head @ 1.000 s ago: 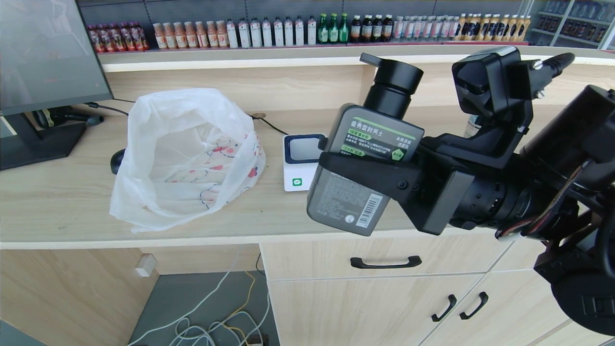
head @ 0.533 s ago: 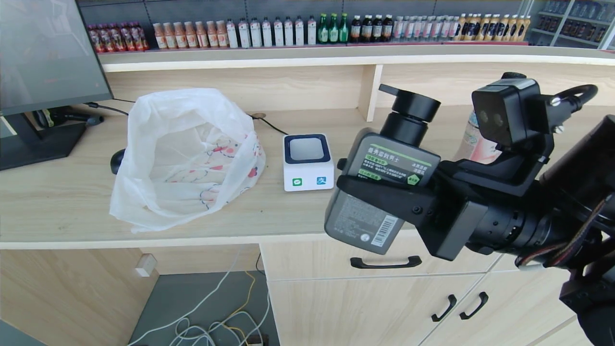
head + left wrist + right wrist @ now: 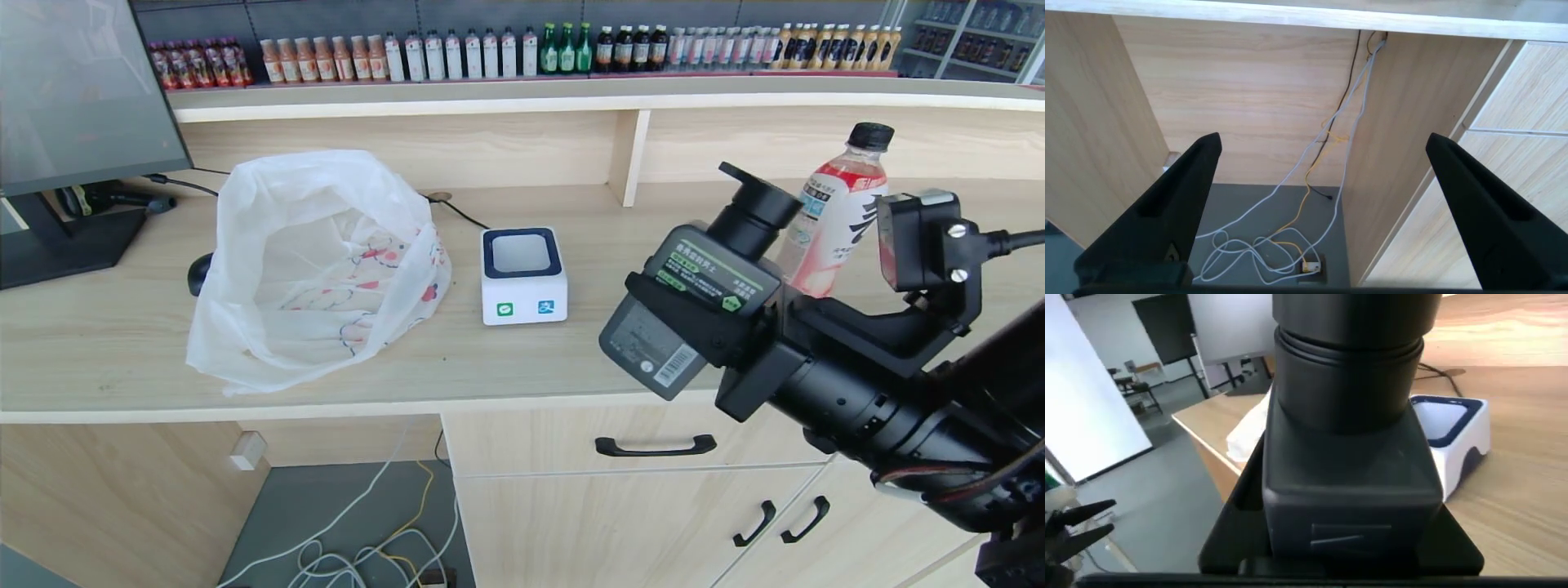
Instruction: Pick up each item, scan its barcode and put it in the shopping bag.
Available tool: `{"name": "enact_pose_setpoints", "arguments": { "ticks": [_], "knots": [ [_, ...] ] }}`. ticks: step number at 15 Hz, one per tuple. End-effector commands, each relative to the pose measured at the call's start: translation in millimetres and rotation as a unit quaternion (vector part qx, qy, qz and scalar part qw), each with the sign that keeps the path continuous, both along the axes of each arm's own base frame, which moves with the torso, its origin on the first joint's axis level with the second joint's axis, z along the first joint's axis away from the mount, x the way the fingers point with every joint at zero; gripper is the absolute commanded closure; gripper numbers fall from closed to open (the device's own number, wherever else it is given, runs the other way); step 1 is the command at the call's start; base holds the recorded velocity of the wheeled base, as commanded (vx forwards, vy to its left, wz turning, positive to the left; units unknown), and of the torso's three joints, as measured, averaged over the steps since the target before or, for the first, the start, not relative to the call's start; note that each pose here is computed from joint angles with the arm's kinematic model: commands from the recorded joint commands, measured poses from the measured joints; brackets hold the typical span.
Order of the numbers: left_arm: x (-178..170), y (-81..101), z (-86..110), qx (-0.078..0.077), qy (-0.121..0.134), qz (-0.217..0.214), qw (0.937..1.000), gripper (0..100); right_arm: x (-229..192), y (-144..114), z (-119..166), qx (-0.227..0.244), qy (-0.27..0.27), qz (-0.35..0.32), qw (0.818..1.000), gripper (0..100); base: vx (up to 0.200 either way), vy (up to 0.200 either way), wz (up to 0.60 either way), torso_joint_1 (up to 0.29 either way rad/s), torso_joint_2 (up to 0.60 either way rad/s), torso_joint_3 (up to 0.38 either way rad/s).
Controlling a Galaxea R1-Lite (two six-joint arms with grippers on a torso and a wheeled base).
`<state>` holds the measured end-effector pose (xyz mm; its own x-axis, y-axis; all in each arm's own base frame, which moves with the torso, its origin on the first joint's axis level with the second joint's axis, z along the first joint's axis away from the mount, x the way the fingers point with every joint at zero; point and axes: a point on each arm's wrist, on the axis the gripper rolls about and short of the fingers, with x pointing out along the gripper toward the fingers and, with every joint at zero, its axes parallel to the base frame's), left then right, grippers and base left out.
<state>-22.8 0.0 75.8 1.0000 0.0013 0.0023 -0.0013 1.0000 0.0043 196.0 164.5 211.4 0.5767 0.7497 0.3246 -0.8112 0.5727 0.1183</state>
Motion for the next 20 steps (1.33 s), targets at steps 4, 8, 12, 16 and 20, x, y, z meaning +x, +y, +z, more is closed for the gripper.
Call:
{"name": "enact_pose_setpoints", "arguments": {
  "ticks": [4, 8, 12, 16, 20],
  "knots": [
    [0, 0.0, 0.0, 0.002, 0.000, 0.000, 1.0000, 0, 3, -6, -11, -0.030, -0.005, -0.173, 0.984, 100, 0.000, 0.000, 0.00, 0.000, 0.00, 0.000],
    [0, 0.0, 0.0, 0.000, 0.000, 0.000, 1.0000, 0, 13, -10, -8, -0.074, -0.034, -0.296, 0.952, 100, 0.000, 0.000, 0.00, 0.000, 0.00, 0.000],
    [0, 0.0, 0.0, 0.000, 0.000, 0.000, 1.0000, 0, 27, -2, 13, -0.050, -0.059, -0.344, 0.936, 100, 0.000, 0.000, 0.00, 0.000, 0.00, 0.000],
    [0, 0.0, 0.0, 0.000, 0.000, 0.000, 1.0000, 0, 32, 2, 12, -0.052, -0.060, -0.339, 0.938, 100, 0.000, 0.050, 0.00, 0.001, 0.00, 0.002],
    [0, 0.0, 0.0, -0.001, 0.000, 0.000, 1.0000, 0, 32, 3, 16, -0.049, -0.073, -0.315, 0.945, 100, 0.000, 0.200, 0.00, 0.005, 0.00, 0.001]
  ]
}}
